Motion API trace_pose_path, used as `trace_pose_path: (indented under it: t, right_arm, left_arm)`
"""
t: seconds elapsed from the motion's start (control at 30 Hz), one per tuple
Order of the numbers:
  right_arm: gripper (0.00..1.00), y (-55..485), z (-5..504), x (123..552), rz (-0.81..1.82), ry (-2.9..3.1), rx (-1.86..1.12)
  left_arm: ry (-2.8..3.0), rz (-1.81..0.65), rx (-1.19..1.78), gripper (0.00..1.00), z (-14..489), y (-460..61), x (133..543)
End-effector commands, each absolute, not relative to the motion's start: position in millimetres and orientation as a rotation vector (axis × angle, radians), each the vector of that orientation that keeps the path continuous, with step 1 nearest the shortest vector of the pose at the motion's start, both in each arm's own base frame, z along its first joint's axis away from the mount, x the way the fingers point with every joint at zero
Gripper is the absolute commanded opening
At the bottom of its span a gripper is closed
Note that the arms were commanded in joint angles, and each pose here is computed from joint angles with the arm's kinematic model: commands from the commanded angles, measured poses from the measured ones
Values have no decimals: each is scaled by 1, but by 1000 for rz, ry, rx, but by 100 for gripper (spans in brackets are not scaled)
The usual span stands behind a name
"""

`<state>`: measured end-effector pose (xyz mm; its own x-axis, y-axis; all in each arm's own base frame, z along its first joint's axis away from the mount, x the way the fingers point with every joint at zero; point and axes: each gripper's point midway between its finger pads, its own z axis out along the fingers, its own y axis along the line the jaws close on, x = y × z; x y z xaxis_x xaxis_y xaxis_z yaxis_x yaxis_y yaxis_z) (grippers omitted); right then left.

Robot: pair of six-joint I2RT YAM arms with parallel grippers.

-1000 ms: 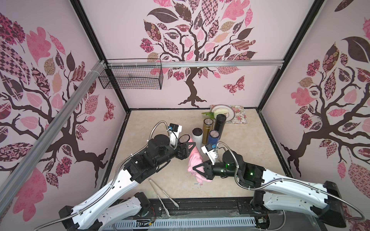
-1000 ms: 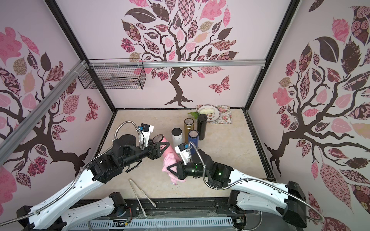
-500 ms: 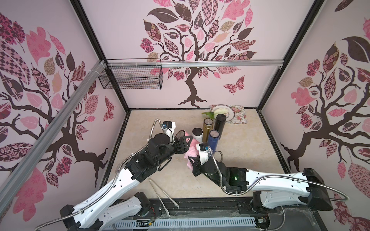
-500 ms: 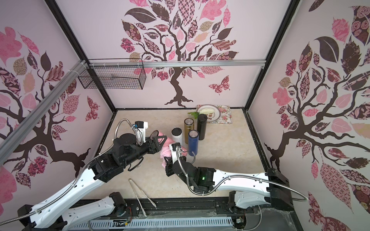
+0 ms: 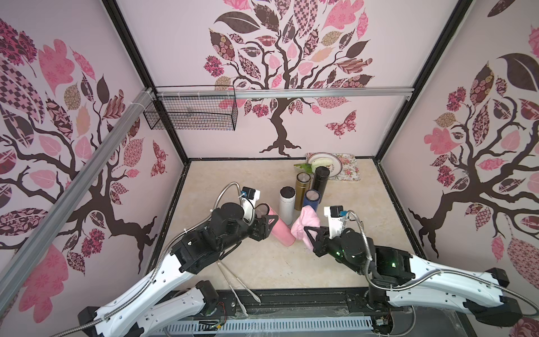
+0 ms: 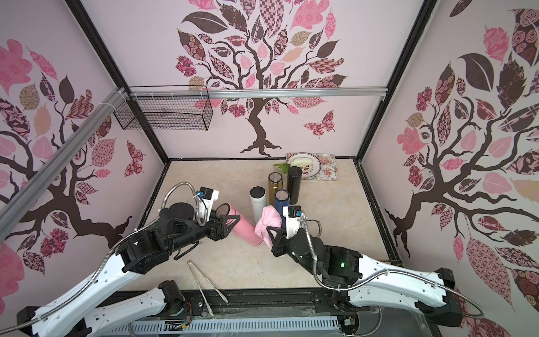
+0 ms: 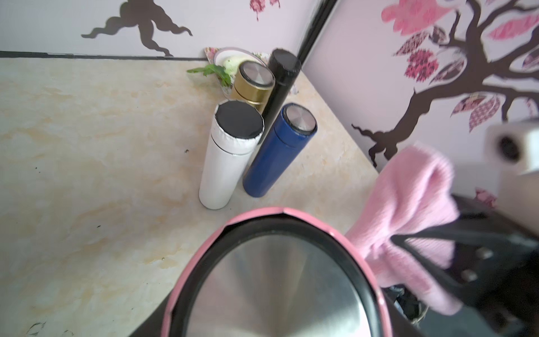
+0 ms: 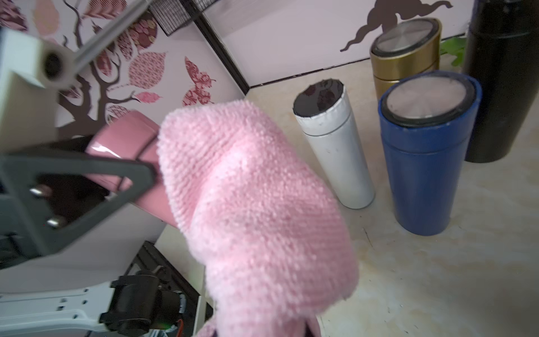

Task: Wipe the surface of the thermos
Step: Wipe the dirt from the surface of the thermos.

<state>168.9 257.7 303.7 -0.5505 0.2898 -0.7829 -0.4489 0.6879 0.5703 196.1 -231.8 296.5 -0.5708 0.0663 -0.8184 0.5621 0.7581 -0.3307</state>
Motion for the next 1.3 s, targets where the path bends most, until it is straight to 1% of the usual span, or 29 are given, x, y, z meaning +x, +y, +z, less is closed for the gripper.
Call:
trace_pose_path:
  t: [0.0, 0.1, 0.2, 0.37, 0.43, 0.53, 0.7, 0.83, 1.03, 1.13, 1.27]
  right_arm:
    - [0, 264, 342, 166, 1071, 1872, -152]
    - [0, 275, 370, 171, 1267, 1795, -163]
    - [0, 289, 379, 176, 1459, 1776, -177]
    - [0, 311, 380, 177, 1665, 1786, -210]
    - [0, 320, 381, 174, 1757, 1777, -223]
    - [0, 334, 363, 173, 1844, 1851, -205]
    - [0, 343, 310, 180, 1881, 1979, -69]
    - [0, 343, 273, 184, 1834, 2072, -1]
    - [0, 338, 243, 182, 1767, 2161, 29]
    - [0, 337, 231, 181, 1740, 2190, 21]
    - [0, 343, 238, 184, 1719, 2182, -37]
  left_arm:
    - [1998, -656, 611, 0, 314, -243, 192]
    - [1981, -541, 679, 0, 297, -249, 193]
    - [1948, -492, 725, 0, 280, -257, 195]
    - [1884, -475, 771, 0, 256, -266, 197]
    - [1905, -419, 797, 0, 243, -265, 200]
    - [1888, -415, 771, 0, 240, -264, 204]
    - [1863, -445, 722, 0, 248, -260, 203]
    - [1846, -501, 713, 0, 256, -260, 198]
    - [1813, -578, 680, 0, 267, -258, 192]
    - [1809, -609, 709, 0, 267, -263, 188]
    - [1858, -590, 812, 0, 251, -275, 185]
